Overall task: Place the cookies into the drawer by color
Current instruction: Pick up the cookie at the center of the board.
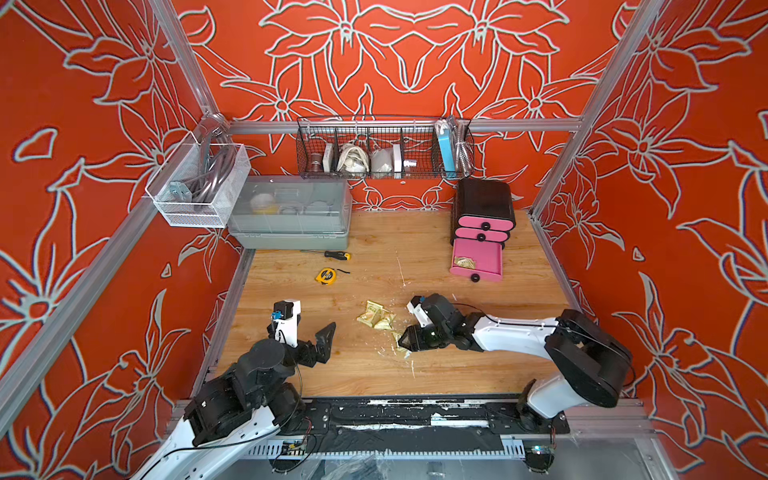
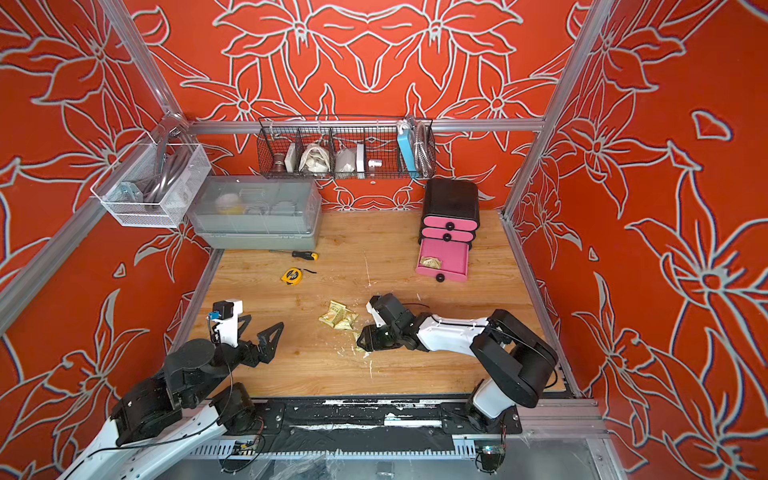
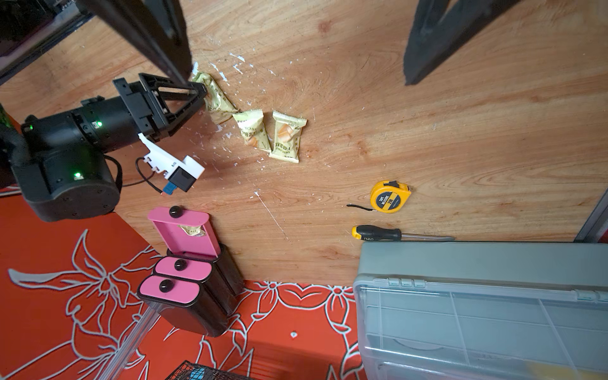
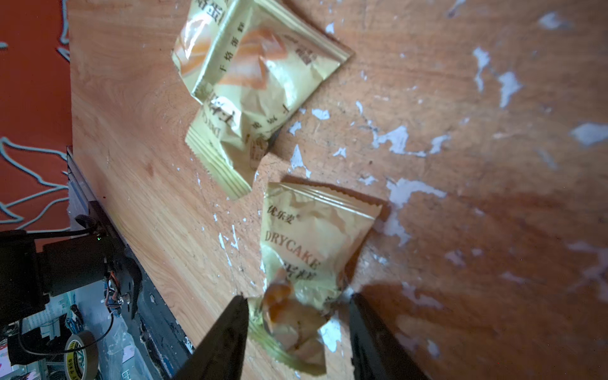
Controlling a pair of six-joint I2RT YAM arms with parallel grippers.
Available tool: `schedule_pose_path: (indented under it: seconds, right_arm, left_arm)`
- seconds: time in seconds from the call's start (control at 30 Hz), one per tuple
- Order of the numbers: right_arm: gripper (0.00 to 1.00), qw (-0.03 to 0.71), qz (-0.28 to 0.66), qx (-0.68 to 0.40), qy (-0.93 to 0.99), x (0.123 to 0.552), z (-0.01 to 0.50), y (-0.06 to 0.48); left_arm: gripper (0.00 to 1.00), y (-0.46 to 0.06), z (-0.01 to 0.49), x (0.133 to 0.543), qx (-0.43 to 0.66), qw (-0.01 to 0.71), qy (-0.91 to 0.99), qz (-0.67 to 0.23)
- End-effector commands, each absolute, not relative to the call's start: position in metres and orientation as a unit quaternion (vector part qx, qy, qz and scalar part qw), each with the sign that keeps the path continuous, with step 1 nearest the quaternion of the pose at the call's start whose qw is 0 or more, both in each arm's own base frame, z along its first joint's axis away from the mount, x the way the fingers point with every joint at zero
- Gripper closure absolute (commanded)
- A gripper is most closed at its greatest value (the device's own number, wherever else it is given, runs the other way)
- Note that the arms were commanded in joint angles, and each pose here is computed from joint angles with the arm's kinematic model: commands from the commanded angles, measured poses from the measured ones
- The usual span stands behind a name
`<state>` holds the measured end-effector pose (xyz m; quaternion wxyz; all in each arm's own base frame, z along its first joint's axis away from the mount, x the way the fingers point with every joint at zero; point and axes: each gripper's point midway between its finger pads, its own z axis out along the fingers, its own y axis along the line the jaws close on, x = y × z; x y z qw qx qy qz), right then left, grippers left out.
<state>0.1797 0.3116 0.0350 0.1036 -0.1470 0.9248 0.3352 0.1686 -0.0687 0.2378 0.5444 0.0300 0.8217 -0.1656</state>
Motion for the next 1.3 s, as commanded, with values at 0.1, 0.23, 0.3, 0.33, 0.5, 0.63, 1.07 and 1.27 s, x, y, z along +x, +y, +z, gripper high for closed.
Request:
schedule_pose_path:
  seconds: [0.1, 0.23, 0.3, 0.33, 0.5, 0.63, 1.07, 1.27]
  right_arm:
    - [0.6, 0.084, 0.324, -0.145, 0.931, 0.168, 0.018, 0.305]
    - [0.75, 0.089, 0.316, -0.149, 0.933, 0.168, 0.02, 0.302]
    - [0.82, 0.096, 0.31, -0.151, 0.934, 0.169, 0.024, 0.3]
    - [0.84, 0.099, 0.309, -0.152, 0.934, 0.17, 0.025, 0.299]
    - [0.92, 0.125, 0.317, -0.158, 0.927, 0.176, 0.044, 0.302]
    - [0.94, 0.169, 0.305, -0.166, 0.922, 0.188, 0.068, 0.298]
    - [0.98, 0.34, 0.234, -0.148, 0.899, 0.282, 0.169, 0.25]
    - [0.98, 0.378, 0.206, -0.102, 0.897, 0.334, 0.193, 0.198]
  left_arm:
    - [0.0, -0.07, 0.236, 0.171, 0.032, 0.546, 0.822, -0.161]
    - [0.0, -0.07, 0.236, 0.171, 0.032, 0.546, 0.822, -0.16]
    - [0.0, -0.07, 0.236, 0.171, 0.033, 0.546, 0.822, -0.16]
    - [0.0, -0.07, 0.237, 0.171, 0.032, 0.547, 0.821, -0.161]
    - [0.0, -0.069, 0.237, 0.171, 0.03, 0.548, 0.82, -0.162]
    - [0.0, -0.07, 0.237, 0.171, 0.031, 0.547, 0.821, -0.163]
    - [0.0, -0.07, 0.237, 0.171, 0.031, 0.547, 0.82, -0.165]
    - [0.0, -0.07, 0.238, 0.17, 0.031, 0.548, 0.819, -0.166]
